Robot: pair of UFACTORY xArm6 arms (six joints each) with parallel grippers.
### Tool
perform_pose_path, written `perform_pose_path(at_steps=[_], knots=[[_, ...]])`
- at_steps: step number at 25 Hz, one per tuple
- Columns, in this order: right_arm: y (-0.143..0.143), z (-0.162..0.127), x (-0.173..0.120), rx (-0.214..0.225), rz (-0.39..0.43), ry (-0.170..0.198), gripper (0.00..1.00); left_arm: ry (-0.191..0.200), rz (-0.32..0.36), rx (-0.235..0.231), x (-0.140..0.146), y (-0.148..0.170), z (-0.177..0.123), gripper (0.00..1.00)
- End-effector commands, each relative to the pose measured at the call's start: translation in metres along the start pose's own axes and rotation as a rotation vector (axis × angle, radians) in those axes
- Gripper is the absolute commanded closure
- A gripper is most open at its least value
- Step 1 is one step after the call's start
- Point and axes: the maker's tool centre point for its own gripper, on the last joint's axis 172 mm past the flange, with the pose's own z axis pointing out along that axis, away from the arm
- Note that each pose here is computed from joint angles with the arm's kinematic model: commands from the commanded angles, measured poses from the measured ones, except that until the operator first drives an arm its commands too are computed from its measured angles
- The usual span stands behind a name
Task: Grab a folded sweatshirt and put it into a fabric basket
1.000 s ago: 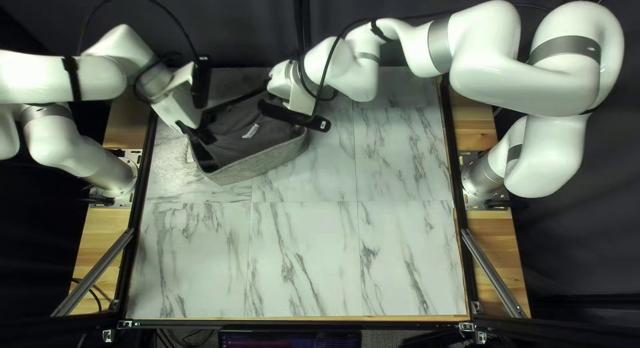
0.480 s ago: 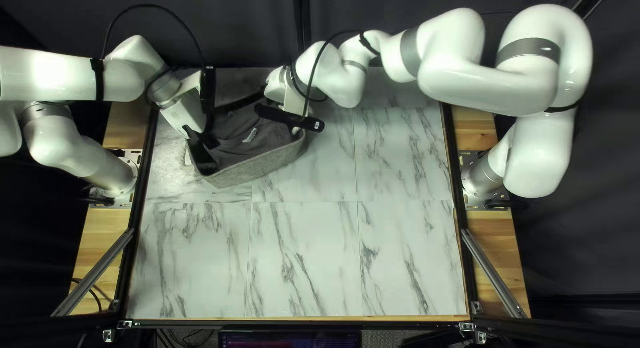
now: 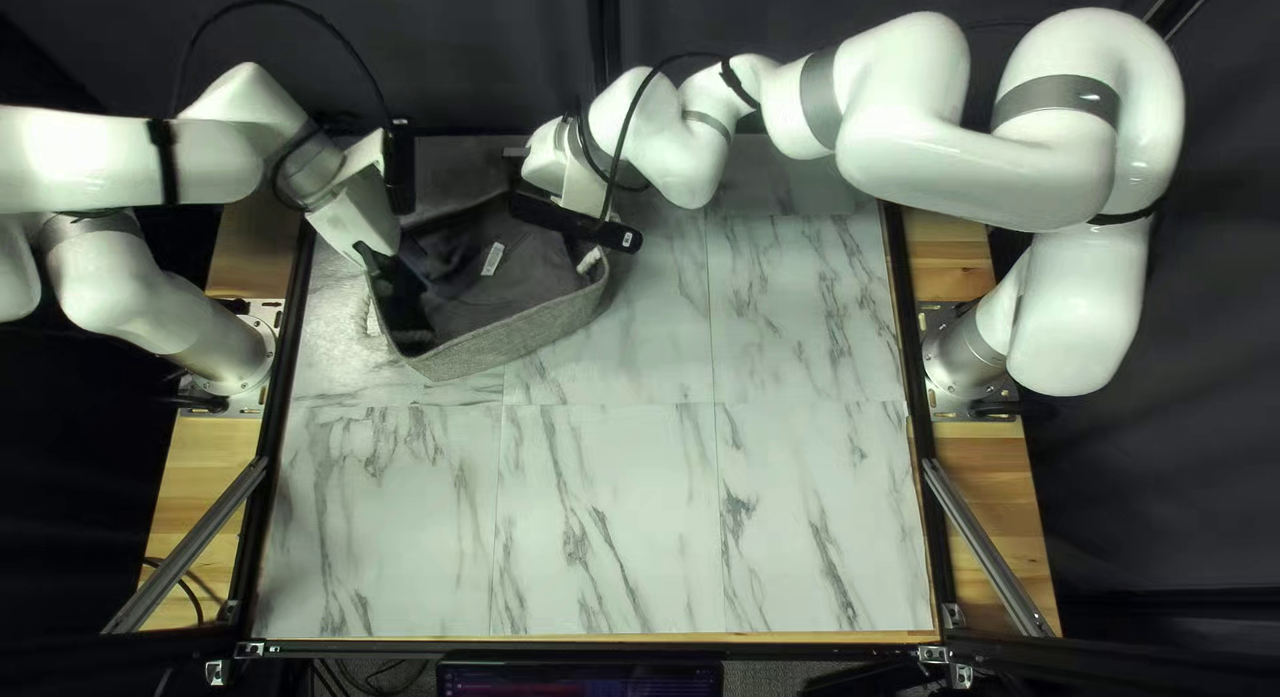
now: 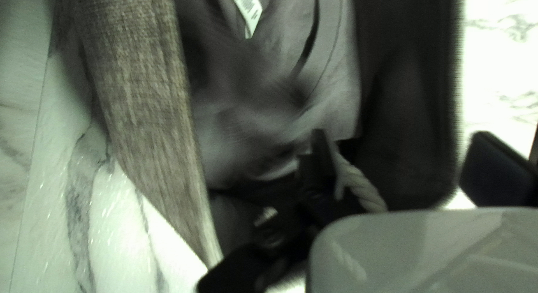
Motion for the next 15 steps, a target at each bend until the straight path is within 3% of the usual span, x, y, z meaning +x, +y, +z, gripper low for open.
perform_pose_path(at_steps=[1, 6, 9, 12, 15], knots=[[0.000, -0.037, 0.008, -0.038, 0.008, 0.003, 0.00, 0.028, 0.016, 0.018, 0.001, 0.017, -0.027, 0.00], [-0.002, -0.087, 0.029, -0.102, 0.043, 0.038, 0.00, 0.043, 0.076, 0.041, 0.010, 0.058, -0.052, 0.00], [-0.008, -0.121, 0.044, -0.113, 0.113, 0.063, 0.00, 0.042, 0.134, 0.044, 0.015, 0.086, -0.051, 0.00], [-0.015, -0.152, 0.059, -0.092, 0.242, 0.096, 0.00, 0.030, 0.201, 0.050, 0.013, 0.109, -0.047, 0.00], [-0.026, -0.203, 0.073, -0.078, 0.410, 0.150, 0.00, 0.015, 0.313, 0.050, 0.002, 0.142, -0.055, 0.00]])
